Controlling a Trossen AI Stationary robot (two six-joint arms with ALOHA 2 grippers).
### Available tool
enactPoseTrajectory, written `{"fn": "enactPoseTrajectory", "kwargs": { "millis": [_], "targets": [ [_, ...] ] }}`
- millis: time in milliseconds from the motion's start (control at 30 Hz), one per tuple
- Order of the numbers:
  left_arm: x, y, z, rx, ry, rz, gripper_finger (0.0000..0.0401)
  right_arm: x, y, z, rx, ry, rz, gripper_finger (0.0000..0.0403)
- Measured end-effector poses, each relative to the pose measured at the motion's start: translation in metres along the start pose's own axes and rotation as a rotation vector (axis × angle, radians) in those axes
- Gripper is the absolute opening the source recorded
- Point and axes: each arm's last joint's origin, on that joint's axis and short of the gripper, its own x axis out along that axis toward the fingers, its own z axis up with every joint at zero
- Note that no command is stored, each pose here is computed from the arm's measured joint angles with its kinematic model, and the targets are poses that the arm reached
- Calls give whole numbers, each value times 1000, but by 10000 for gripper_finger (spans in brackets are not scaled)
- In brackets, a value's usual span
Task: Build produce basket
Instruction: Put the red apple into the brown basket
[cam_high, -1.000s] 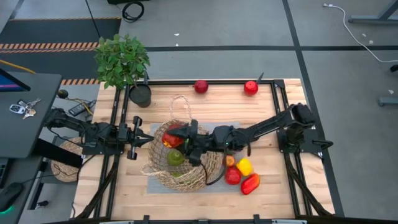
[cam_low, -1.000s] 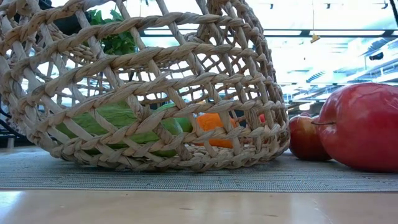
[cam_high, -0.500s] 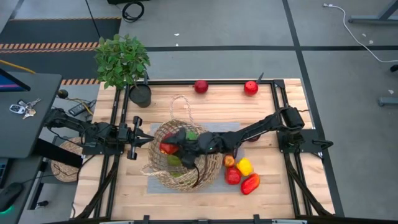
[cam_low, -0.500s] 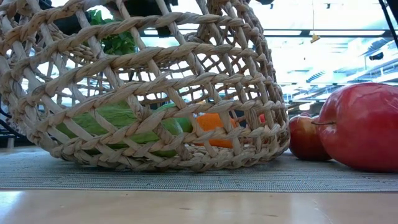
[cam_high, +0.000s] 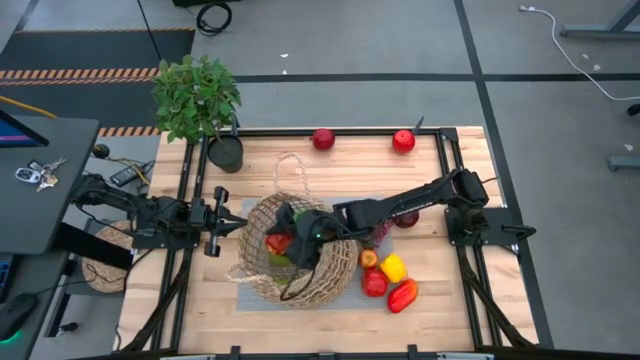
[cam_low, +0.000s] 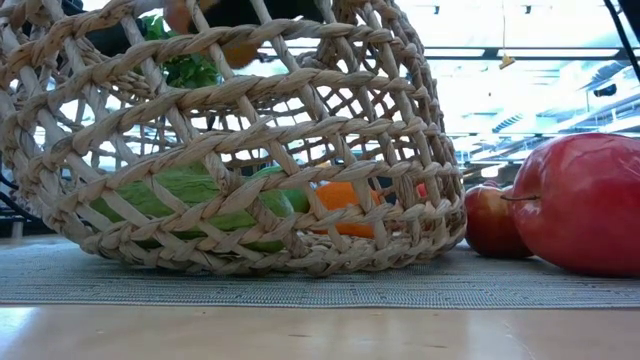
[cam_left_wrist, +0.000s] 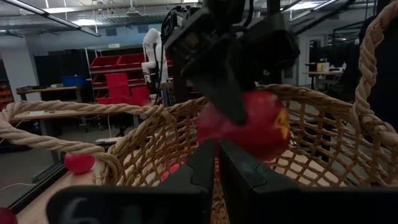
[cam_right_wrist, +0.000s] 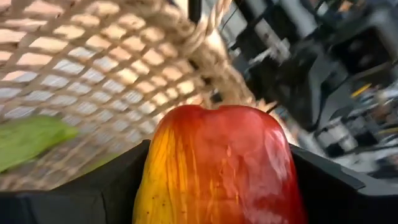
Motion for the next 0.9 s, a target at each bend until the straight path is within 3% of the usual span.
{"fn": "enactPoseTrajectory", "kwargs": {
  "millis": [267, 533, 900],
  "targets": [
    [0, 0, 0, 0, 0, 0, 36, -3, 2, -7, 124, 60, 109, 330],
    [0, 0, 0, 0, 0, 0, 28, -2, -7, -10, 191, 40, 74, 331],
    [0, 0, 0, 0, 0, 0, 35, 9, -22, -46, 292, 72, -2, 335]
  ]
}}
